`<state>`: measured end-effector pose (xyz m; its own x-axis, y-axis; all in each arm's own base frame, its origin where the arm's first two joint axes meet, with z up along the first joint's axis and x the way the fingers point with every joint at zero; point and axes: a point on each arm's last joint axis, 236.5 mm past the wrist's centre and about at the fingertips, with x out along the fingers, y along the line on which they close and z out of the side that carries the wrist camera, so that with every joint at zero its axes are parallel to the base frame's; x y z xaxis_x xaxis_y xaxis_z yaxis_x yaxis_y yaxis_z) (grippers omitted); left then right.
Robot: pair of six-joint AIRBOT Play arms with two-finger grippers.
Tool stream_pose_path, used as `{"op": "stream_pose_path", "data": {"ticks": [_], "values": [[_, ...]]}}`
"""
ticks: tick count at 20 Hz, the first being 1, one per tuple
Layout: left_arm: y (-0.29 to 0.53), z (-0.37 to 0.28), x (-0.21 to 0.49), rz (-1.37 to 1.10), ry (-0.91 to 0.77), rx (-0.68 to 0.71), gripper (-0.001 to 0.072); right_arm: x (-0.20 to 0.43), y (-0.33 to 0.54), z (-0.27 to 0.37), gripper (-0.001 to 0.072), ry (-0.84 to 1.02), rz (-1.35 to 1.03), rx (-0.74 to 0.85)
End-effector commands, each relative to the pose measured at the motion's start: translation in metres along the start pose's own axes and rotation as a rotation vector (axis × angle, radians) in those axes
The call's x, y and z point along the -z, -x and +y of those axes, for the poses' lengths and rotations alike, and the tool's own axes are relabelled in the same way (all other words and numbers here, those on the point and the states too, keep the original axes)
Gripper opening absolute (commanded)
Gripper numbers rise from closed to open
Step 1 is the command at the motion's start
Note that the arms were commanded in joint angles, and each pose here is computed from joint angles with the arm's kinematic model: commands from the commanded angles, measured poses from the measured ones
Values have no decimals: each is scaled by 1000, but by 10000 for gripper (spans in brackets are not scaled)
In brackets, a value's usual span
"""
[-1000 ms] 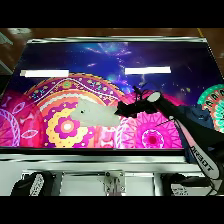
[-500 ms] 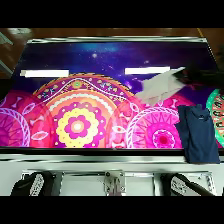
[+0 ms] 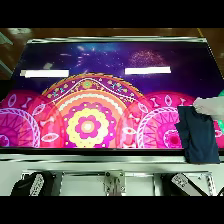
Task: Fold the shirts.
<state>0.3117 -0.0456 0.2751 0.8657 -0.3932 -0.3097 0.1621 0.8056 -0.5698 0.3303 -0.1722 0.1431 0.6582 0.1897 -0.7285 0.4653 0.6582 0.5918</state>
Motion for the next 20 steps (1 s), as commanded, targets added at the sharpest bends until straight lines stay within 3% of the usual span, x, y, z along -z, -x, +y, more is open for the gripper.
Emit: {"op": "stream_pose_path", "data": {"ticks": [1, 4, 9, 12, 15, 18, 20], "values": [[0, 0, 0, 0, 2, -1, 34, 25, 12, -30, 65, -27, 96, 94], [0, 0, 0, 0, 2, -1, 34, 12, 13, -16, 65, 12, 37, 40], [0, 1, 0, 0, 2, -1, 34, -43, 38, 71, 65, 55, -193, -285], [0, 1, 0, 0, -17, -1, 34, -31, 45, 78, 65, 98, -141, -279], [0, 1, 0, -1, -18, -2, 35, 16, 37, 40, 65, 118, 63, -123], [0, 0, 0, -1, -19, -1, 35, 48, 47, -42, 65, 1, 207, 234], [0, 0, 0, -3, -19, -1, 34, 69, 60, -76, 65, -72, 291, 391]]}}
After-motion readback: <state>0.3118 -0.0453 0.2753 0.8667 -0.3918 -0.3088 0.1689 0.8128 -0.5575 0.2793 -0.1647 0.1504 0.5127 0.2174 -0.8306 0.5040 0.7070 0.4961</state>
